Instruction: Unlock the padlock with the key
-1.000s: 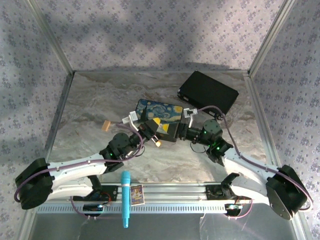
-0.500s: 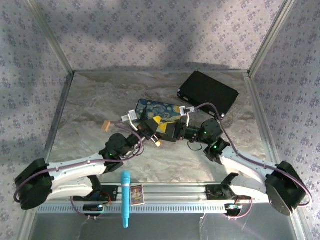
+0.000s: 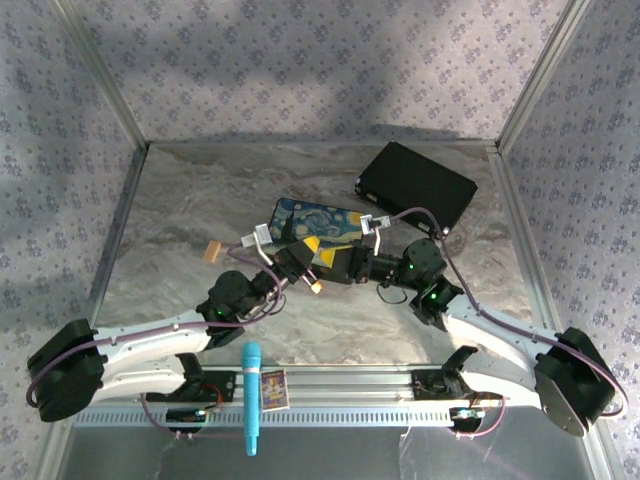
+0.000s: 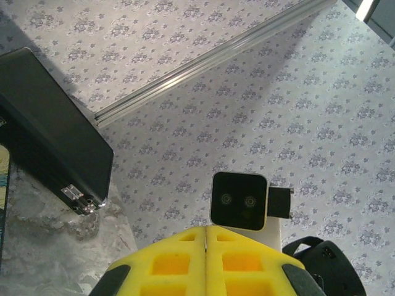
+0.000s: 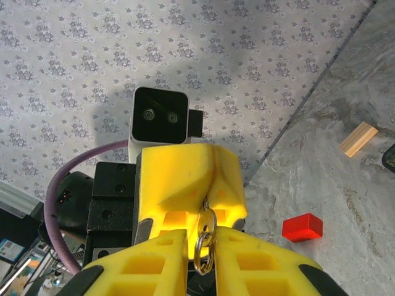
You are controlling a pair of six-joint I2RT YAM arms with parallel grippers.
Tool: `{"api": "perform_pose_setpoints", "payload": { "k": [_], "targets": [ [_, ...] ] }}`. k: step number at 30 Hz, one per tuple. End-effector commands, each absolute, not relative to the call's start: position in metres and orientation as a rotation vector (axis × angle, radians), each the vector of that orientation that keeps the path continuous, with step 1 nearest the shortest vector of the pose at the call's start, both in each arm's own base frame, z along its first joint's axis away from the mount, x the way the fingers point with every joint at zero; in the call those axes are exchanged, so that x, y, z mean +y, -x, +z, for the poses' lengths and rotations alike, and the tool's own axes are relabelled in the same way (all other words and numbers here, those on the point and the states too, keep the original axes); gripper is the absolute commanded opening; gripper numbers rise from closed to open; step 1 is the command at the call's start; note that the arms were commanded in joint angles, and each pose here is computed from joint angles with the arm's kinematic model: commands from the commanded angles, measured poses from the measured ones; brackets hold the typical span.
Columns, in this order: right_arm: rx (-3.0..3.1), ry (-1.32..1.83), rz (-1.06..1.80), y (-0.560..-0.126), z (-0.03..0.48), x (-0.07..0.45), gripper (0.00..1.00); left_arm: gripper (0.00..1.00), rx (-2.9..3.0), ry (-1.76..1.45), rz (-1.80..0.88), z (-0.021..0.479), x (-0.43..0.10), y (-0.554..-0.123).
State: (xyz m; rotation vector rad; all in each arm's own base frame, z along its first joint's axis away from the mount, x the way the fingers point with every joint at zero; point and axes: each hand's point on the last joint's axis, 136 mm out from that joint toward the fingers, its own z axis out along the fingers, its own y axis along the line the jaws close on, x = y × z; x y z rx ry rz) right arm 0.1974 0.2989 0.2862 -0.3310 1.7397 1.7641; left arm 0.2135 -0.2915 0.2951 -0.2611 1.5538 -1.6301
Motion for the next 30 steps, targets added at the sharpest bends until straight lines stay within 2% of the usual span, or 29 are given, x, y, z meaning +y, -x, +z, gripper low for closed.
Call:
{"api": "perform_pose_setpoints", "payload": {
  "k": [1, 10, 17, 20, 21, 23, 24, 25, 30],
  "targets": [
    [1.677, 0.334, 1.765, -0.2, 0.301, 0.298, 0.19, 0.0, 1.513, 0.279, -1.641, 0.303, -0.284, -0.213],
    [1.658, 0.341, 1.781, -0.202, 0.302, 0.305, 0.15, 0.0, 1.502, 0.268, -1.678, 0.306, -0.292, -0.213],
    [1.663, 0.332, 1.776, -0.201, 0.298, 0.302, 0.02, 0.0, 1.513, 0.286, -1.668, 0.3, -0.289, -0.214],
    [1.687, 0.319, 1.762, -0.201, 0.289, 0.299, 0.0, 0.0, 1.537, 0.295, -1.602, 0.297, -0.281, -0.216],
    [1.694, 0.316, 1.754, -0.201, 0.287, 0.298, 0.0, 0.13, 1.554, 0.298, -1.577, 0.296, -0.278, -0.217],
    [1.731, 0.311, 1.727, -0.202, 0.279, 0.296, 0.0, 0.66, 1.554, 0.247, -1.539, 0.304, -0.275, -0.213],
    [1.749, 0.313, 1.711, -0.201, 0.276, 0.295, 0.0, 0.87, 1.546, 0.232, -1.531, 0.308, -0.272, -0.211],
    [1.768, 0.321, 1.693, -0.2, 0.272, 0.295, 0.0, 0.99, 1.536, 0.228, -1.519, 0.314, -0.267, -0.21],
    [1.842, 0.323, 1.619, -0.198, 0.256, 0.289, 0.0, 1.0, 1.563, 0.246, -1.38, 0.316, -0.239, -0.209]
  ]
}}
